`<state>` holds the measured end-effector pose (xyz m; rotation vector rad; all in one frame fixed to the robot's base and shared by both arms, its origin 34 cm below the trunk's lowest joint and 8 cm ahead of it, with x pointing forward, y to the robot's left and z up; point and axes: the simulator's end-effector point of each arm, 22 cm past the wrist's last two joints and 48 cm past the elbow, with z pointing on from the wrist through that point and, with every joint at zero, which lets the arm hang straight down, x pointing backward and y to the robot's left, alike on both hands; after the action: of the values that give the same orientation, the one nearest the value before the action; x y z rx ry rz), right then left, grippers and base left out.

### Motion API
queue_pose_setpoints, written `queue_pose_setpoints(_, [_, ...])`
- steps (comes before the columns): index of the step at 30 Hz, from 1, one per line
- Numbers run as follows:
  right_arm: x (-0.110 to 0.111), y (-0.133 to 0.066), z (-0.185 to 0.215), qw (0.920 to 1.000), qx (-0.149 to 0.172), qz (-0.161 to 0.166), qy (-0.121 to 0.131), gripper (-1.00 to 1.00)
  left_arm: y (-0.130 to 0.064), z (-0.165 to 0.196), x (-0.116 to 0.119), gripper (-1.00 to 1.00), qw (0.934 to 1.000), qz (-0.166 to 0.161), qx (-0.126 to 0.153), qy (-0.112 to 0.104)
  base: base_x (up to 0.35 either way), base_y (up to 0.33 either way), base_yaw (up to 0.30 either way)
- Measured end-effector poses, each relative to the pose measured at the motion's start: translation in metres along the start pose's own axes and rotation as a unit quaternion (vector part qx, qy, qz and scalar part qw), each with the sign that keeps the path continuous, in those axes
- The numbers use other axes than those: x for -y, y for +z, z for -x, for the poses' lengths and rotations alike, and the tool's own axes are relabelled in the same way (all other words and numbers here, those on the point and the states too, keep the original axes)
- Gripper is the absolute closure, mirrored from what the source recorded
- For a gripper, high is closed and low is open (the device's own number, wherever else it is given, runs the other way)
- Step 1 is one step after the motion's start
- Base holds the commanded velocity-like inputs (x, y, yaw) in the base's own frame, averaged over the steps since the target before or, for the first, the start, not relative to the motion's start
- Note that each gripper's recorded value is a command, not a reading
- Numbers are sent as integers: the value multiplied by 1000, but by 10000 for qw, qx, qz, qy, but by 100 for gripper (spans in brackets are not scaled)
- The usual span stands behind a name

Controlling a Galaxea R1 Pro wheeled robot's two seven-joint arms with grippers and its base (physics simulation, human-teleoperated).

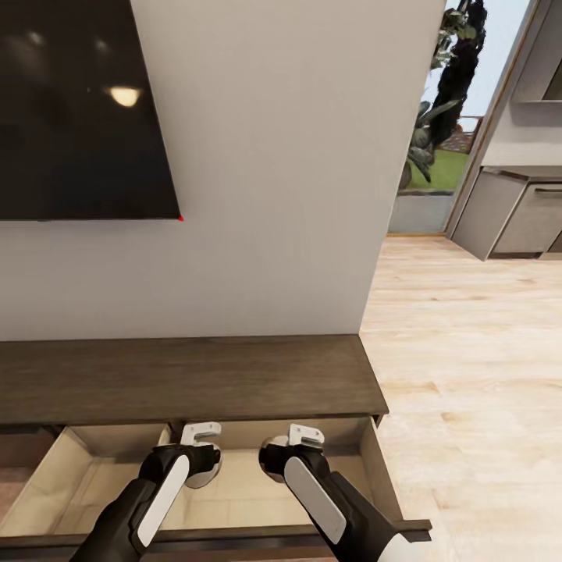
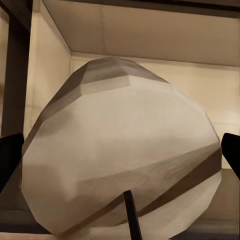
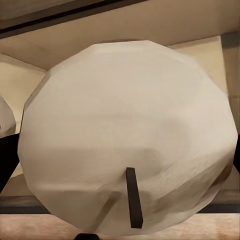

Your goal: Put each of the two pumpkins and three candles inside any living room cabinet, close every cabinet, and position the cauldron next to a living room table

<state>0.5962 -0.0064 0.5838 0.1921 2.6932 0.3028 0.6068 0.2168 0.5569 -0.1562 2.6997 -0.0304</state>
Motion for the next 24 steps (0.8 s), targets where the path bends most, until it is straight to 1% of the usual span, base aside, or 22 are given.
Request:
queue_pose_setpoints(5, [1, 0, 0, 10000, 5, -12, -18, 100, 0, -1, 2, 100, 10000, -19, -18, -24, 0, 0, 0])
queue_pose_setpoints(8, [2, 4, -2, 10000, 5, -25, -33, 100, 3, 0, 3, 100, 10000, -37, -14, -20, 0, 0, 0])
queue_pose_setpoints(10, [3, 7, -5, 10000, -2, -24, -37, 100, 6, 3, 11, 100, 9999, -108, -2, -53, 0, 0, 0])
queue_pose_setpoints(11, [3, 9, -6, 10000, -8, -17, -39, 100, 9, 2, 19, 100, 9998, -161, -34, -70, 0, 0, 0])
queue_pose_setpoints(13, [4, 12, -9, 10000, -42, -5, -64, 100, 20, -8, 29, 100, 9996, -173, -198, -64, 0, 0, 0])
queue_pose_setpoints(18, [4, 14, -19, 9994, -240, 0, -254, 100, 35, -13, 34, 100, 9990, -103, -430, -40, 0, 0, 0])
queue_pose_setpoints(21, [5, 15, -22, 9990, -294, -14, -334, 100, 39, -14, 34, 100, 9990, -94, -438, -59, 0, 0, 0])
queue_pose_setpoints(24, [7, 19, -25, 9989, -299, -14, -354, 100, 45, -17, 33, 100, 9990, -78, -424, -82, 0, 0, 0])
